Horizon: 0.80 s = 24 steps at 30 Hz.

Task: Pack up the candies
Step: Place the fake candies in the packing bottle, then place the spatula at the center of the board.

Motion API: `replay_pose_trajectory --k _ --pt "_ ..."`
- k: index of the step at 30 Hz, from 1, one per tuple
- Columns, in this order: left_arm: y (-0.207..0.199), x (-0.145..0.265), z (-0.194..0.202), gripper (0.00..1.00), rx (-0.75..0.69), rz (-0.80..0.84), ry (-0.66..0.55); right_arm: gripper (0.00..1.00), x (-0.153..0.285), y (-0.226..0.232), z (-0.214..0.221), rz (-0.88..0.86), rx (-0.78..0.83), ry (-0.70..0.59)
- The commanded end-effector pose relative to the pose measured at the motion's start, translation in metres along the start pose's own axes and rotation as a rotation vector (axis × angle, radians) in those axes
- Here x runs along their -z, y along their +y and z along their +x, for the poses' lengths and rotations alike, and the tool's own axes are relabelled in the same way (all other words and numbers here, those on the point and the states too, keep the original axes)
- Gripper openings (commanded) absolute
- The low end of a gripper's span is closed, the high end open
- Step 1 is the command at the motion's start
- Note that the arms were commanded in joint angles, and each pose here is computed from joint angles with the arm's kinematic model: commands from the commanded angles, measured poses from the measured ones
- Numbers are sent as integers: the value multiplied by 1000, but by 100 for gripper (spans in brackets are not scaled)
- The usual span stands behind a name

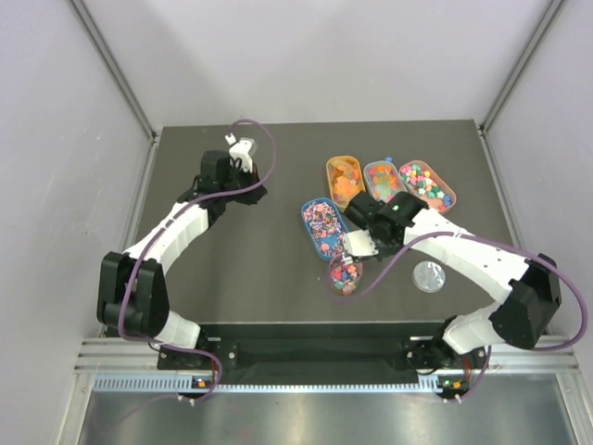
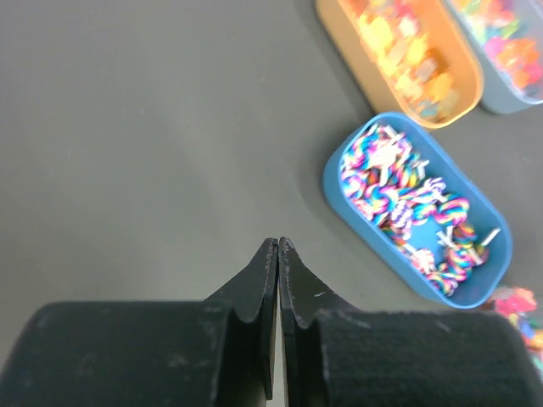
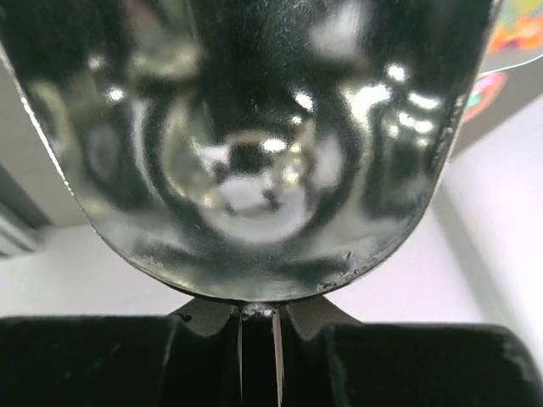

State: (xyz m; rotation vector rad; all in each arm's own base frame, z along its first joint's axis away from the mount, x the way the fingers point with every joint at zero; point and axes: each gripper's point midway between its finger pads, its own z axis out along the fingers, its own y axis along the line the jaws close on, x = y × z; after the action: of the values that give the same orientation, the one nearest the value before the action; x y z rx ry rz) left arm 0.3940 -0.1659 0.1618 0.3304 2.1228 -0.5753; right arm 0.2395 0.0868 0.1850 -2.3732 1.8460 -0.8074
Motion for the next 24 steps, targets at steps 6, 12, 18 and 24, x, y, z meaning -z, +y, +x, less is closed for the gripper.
replay_pose_trajectory --k 6,12,18,24 --pt "-31 30 -64 4 -51 95 -103 0 -43 29 70 -190 -909 -101" --pt "-23 32 -57 3 -69 52 -54 0 -88 84 121 -299 -1303 39" --pt "2 28 -43 3 2 -55 -15 0 -121 138 138 -483 -1619 109" --pt "12 32 -18 4 59 -101 47 0 -154 156 145 -622 -1853 81"
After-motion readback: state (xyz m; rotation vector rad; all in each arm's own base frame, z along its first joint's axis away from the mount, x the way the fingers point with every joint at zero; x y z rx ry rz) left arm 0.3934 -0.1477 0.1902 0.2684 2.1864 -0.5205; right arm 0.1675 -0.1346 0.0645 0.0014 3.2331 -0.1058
